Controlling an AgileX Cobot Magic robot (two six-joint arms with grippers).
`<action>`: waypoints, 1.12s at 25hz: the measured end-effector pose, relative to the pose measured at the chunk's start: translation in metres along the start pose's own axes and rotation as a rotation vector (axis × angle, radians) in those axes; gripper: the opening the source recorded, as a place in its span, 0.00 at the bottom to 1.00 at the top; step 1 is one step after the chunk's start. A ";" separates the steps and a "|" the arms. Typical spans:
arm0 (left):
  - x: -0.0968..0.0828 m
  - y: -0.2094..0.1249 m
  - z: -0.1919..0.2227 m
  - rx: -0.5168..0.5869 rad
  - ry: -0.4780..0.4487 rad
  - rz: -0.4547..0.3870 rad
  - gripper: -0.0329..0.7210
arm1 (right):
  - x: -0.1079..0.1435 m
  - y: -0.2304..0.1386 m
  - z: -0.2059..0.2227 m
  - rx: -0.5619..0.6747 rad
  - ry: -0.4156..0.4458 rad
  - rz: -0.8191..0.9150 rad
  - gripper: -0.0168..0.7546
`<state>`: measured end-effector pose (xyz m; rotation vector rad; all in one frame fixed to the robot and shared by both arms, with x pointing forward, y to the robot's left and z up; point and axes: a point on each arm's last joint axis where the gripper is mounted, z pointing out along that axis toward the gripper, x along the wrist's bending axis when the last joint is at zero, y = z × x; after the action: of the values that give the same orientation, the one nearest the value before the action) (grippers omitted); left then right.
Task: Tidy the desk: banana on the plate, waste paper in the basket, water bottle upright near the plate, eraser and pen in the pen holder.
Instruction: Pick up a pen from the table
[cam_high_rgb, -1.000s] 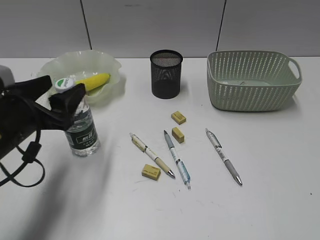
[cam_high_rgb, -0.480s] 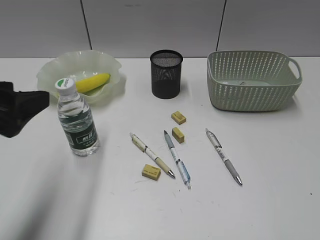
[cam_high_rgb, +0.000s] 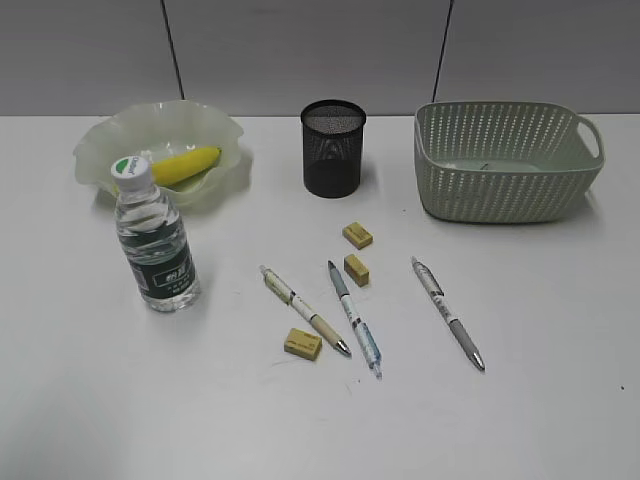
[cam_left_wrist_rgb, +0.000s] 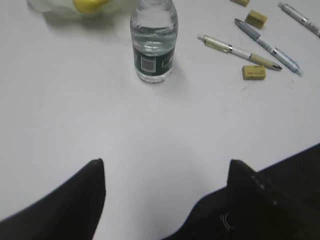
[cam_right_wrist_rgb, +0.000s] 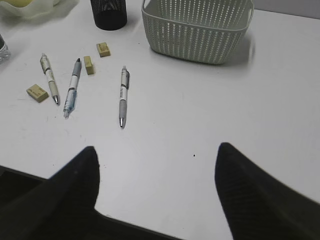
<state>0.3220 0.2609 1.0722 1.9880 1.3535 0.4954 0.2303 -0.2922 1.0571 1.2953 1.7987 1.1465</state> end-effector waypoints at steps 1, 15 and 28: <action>0.000 -0.005 -0.006 0.007 0.001 0.001 0.79 | 0.000 0.000 0.000 0.000 0.000 0.000 0.76; 0.006 -0.052 -0.041 0.021 0.032 0.016 0.69 | 0.000 0.000 0.000 -0.002 0.000 0.000 0.76; 0.008 -0.076 -0.069 -0.229 0.015 0.015 0.64 | -0.009 0.050 0.068 0.293 0.018 -0.034 0.76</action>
<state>0.2307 0.3075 1.0659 1.8120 1.2325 0.6436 0.3112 -0.2745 1.0736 1.4147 2.0516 0.9021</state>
